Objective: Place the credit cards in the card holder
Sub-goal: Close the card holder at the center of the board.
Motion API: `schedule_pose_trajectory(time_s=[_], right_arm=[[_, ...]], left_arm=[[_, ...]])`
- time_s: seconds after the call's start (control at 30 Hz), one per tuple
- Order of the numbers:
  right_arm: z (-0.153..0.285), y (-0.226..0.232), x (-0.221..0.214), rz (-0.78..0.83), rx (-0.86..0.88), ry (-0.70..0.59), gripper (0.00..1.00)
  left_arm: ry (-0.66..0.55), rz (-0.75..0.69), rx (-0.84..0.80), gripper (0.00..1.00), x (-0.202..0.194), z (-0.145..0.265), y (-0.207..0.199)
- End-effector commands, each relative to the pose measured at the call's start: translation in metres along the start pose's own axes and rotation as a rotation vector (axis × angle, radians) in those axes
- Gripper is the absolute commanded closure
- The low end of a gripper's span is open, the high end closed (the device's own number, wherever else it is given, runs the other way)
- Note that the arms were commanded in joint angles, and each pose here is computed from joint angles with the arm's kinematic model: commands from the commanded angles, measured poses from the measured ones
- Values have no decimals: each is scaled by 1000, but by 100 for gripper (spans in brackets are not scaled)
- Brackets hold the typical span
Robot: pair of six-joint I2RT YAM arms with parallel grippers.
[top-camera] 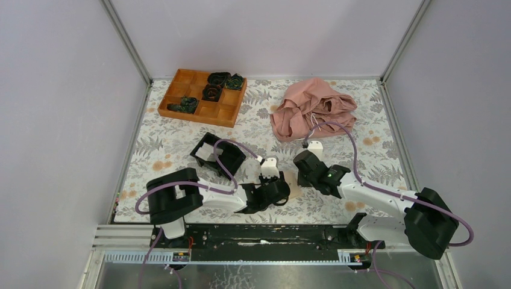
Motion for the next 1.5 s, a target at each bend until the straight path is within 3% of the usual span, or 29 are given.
schedule_pose_trajectory(time_s=[0.0, 1.47], right_arm=[[12, 19, 18, 27, 63, -41, 100], [-11, 46, -9, 133, 68, 44, 100]], left_arm=[[70, -107, 83, 56, -23, -6, 28], [101, -90, 55, 56, -29, -18, 19]])
Point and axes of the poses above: each gripper's point midway between its finger pads, its own z axis back along the fingers, its own y axis along the line the jaws close on, x = y × z, the point moved 1 cm from there along z, back along the fingers, and after that the axes turned 7 degrees about z, right-handed, at the moved point
